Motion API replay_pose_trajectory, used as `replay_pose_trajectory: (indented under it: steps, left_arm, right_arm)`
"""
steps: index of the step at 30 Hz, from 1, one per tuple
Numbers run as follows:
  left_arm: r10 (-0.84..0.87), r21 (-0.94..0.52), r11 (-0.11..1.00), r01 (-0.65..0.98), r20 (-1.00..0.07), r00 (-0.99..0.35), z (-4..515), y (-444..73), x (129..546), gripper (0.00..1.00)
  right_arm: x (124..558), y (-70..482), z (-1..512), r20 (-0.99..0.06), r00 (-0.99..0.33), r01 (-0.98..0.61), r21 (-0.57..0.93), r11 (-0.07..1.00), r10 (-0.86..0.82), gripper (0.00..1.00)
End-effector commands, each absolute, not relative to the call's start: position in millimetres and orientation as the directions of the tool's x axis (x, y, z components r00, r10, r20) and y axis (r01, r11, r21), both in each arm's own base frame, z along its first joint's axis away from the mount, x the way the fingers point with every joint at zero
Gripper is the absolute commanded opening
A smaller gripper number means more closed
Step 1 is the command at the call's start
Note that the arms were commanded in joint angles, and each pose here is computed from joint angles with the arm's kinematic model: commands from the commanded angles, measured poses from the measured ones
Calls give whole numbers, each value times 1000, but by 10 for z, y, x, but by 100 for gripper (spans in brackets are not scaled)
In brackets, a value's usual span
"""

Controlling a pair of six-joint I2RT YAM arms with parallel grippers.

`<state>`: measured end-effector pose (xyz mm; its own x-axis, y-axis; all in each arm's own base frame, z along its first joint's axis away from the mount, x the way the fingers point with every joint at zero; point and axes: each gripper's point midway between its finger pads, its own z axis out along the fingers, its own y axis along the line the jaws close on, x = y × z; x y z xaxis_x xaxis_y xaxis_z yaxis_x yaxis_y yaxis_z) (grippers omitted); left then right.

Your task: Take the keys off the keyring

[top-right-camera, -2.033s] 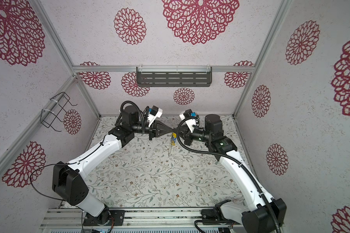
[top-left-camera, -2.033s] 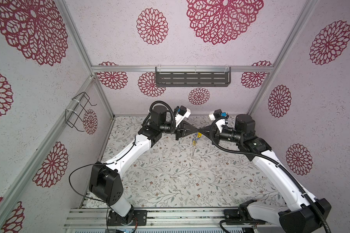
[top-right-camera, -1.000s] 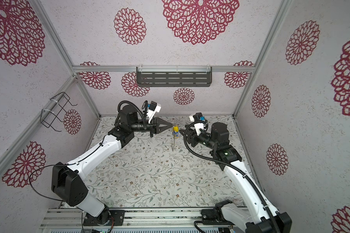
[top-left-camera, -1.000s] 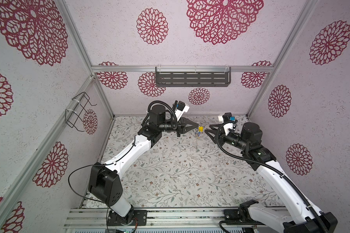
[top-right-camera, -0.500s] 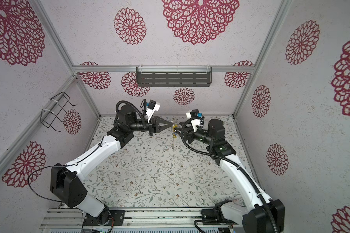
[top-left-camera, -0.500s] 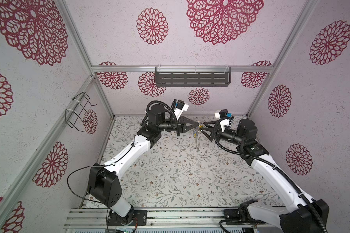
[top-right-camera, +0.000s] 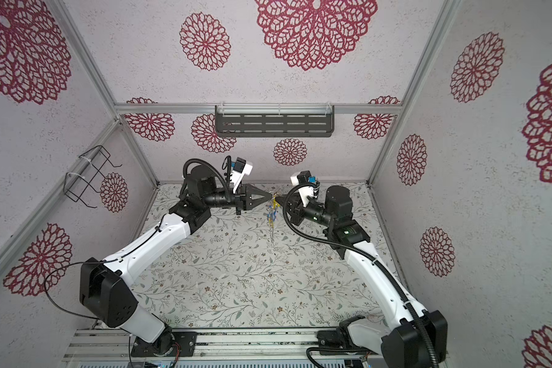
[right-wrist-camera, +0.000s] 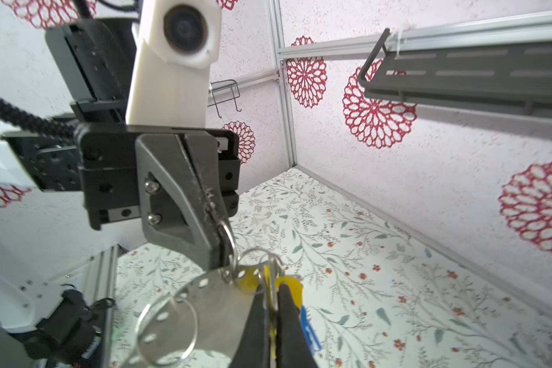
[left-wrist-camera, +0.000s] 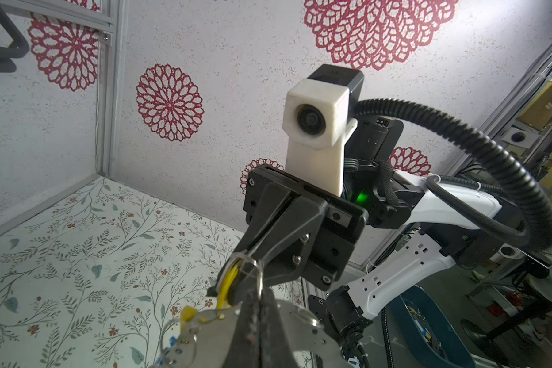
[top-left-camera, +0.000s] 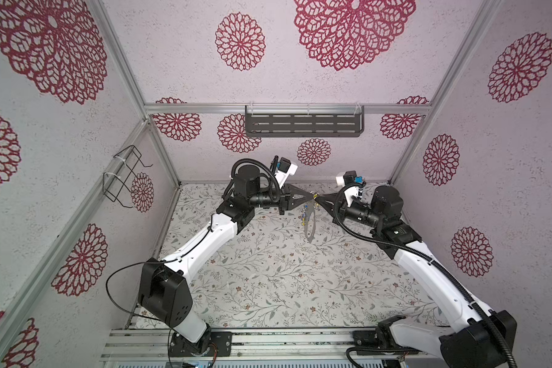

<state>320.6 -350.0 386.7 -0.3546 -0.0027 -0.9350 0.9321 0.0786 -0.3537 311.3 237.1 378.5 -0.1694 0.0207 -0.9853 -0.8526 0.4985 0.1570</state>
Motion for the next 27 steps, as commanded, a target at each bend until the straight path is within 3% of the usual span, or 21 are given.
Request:
replay_pose_trajectory:
  steps: [1,7,19,27]
  left_arm:
    - [-18,-313,76,947,-950,-313,4015,-3476,3186,0]
    - [38,-223,190,956,-971,-234,3827,-3409,3246,0]
    - [143,-197,271,942,-960,-241,3565,-3486,3297,0]
    - [208,-128,321,938,-957,-202,3407,-3626,3322,0]
  right_arm:
    - [3020,2259,3988,-994,-104,-837,104,537,30,0]
    - [3010,2121,3991,-992,-129,-787,94,610,-13,0]
    - [3023,2203,4057,-971,-238,-796,181,578,-24,0]
    - [3154,2283,4207,-923,-384,-752,333,569,33,0]
